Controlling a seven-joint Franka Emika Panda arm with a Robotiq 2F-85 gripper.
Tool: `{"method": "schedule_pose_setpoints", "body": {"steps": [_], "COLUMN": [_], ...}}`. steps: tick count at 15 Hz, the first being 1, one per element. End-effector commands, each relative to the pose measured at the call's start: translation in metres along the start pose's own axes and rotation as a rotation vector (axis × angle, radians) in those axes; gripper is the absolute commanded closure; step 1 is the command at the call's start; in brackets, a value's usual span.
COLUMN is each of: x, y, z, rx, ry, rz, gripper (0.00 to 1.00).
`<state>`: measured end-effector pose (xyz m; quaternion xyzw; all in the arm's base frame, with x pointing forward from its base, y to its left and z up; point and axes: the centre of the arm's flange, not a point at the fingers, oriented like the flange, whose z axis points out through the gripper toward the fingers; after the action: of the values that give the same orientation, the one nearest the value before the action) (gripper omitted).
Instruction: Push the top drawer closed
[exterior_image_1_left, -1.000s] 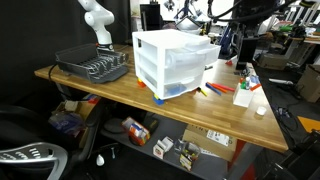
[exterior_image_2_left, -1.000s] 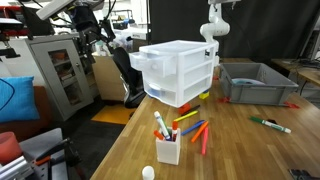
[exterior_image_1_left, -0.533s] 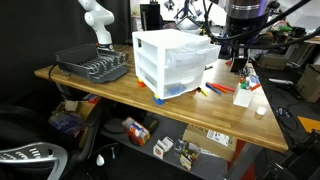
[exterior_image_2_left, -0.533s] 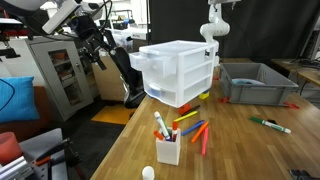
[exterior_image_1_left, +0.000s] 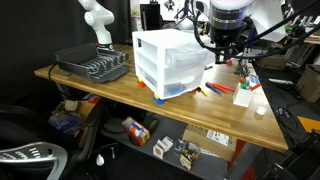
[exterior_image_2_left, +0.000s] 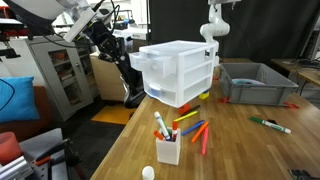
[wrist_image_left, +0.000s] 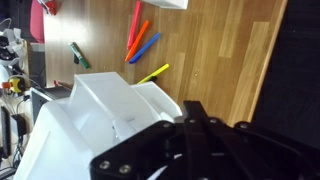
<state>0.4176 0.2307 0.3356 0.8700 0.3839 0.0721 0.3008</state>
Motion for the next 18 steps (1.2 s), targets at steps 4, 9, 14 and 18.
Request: {"method": "schedule_pose_setpoints", "body": {"steps": [4,9,14,18], "x": [0.025,0.036,0.048,0.054], "y": [0.011,0.021,0.027,0.031], "z": [0.02,0.028,0.033,0.034], "rx": [-0.035,-0.039,-0.036,-0.034], "ry": [0.032,0.046,0.061,0.065], "rz": [-0.018,-0.019,-0.024,-0.022], "gripper": [1.0,1.0,1.0,1.0]}}
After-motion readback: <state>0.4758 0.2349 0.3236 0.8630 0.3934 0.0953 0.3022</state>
